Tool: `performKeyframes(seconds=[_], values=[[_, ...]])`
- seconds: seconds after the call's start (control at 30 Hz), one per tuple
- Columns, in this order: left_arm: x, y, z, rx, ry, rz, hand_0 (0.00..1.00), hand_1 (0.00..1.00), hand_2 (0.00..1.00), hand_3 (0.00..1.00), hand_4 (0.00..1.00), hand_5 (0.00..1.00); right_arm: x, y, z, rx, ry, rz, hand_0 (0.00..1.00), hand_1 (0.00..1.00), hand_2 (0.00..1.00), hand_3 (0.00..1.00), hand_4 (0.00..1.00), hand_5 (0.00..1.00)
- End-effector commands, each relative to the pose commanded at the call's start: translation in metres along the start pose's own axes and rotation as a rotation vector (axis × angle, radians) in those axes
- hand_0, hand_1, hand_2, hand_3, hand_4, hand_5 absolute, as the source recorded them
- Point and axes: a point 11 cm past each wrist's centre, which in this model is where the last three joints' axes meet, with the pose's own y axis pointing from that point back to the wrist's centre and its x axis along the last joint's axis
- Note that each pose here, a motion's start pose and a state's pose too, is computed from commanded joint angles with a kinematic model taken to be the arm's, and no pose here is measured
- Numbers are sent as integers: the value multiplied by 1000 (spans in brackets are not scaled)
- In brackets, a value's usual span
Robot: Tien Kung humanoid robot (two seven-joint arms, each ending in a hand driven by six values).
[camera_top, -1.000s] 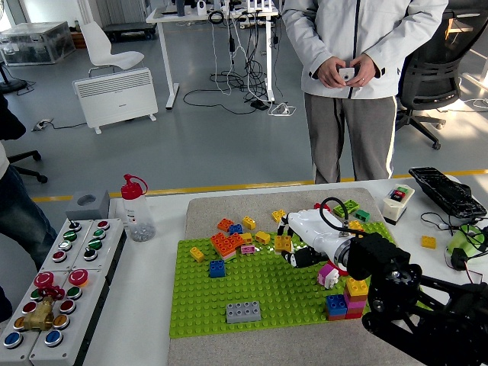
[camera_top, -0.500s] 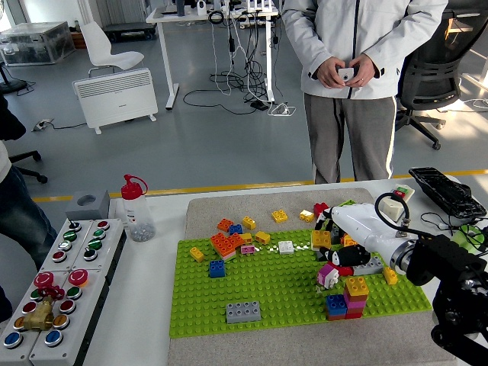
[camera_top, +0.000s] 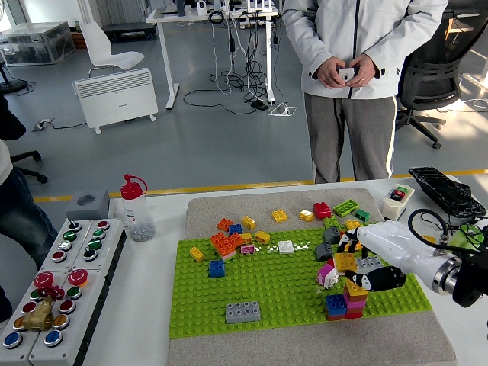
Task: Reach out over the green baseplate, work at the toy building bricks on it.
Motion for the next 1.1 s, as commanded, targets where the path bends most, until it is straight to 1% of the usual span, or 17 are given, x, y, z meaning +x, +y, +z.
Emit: performKeyframes(seconds=[0.2,0.5,0.67,1.1], values=[[0,0,1,-2,-1,0,678,691,676,612,352,998,-3,0,6,22,-4,-37,516,496,520,520,545,163],[0,0,2,-5,1,1,679,691,677,613,352,998,-15,-4,23,18,-2,-97,515,496,520,519,545,165],[0,0,2,-5,1,0,679,692,678,612,352,998,-17,-4,28,17,-2,-111,520,497,519,519,544,167],[0,0,2,-4,0,-2,679,693,679,612,353,998,-22,-5,30,21,-11,-128,523,498,521,517,543,168]])
